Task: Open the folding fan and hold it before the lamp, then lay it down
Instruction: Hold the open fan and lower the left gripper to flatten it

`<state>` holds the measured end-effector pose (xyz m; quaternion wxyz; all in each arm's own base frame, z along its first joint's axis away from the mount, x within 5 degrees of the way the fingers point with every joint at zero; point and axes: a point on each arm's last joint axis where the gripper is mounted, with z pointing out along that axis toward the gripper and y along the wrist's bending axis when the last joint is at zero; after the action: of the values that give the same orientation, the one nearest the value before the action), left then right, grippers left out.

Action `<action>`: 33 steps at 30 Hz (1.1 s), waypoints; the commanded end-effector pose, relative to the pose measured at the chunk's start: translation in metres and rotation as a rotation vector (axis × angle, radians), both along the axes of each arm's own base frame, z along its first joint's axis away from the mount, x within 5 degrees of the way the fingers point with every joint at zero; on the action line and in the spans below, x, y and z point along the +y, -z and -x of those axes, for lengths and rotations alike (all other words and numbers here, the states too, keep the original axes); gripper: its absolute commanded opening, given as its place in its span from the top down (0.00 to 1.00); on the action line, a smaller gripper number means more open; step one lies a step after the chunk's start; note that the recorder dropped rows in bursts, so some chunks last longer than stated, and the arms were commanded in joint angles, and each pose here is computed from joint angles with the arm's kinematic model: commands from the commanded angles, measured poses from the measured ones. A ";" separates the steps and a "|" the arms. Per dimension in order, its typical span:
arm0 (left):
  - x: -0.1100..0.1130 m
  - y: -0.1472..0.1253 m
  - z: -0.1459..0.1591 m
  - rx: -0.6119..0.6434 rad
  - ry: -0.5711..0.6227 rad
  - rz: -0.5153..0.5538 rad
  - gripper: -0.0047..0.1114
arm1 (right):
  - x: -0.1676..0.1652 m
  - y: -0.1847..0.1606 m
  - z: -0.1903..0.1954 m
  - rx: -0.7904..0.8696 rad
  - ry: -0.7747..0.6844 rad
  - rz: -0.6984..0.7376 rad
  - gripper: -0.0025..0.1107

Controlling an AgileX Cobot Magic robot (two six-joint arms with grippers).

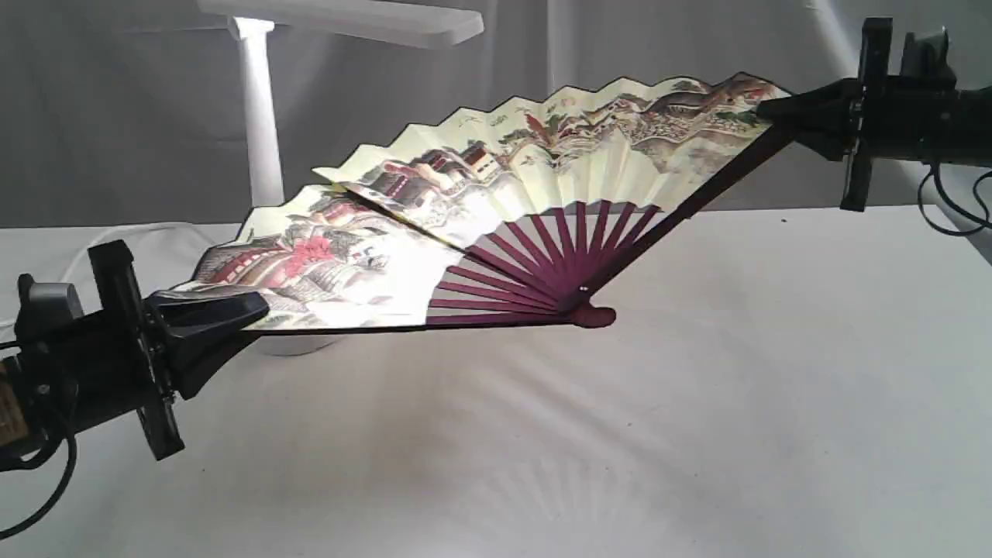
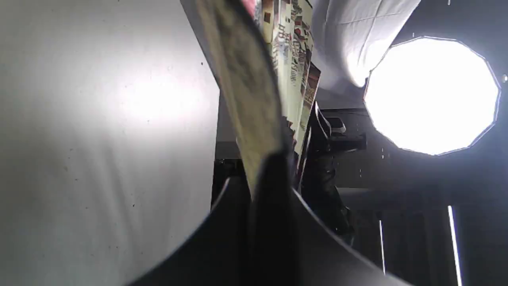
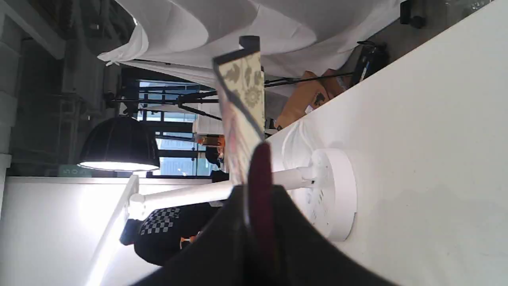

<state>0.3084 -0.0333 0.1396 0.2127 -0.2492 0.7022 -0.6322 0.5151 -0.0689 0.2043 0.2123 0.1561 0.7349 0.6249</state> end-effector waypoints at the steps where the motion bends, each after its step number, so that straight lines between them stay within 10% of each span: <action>1: -0.005 0.011 0.020 0.005 0.122 -0.131 0.96 | -0.024 -0.015 -0.005 -0.043 0.151 -0.062 0.98; 33: -0.011 -0.008 0.053 -0.054 0.142 -0.167 0.96 | -0.024 -0.015 -0.005 -0.045 0.153 -0.068 0.98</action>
<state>0.2744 -0.0374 0.1595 0.2471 -0.2258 0.7098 -0.6198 0.5153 -0.0690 0.2049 0.2113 0.1591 0.7321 0.6278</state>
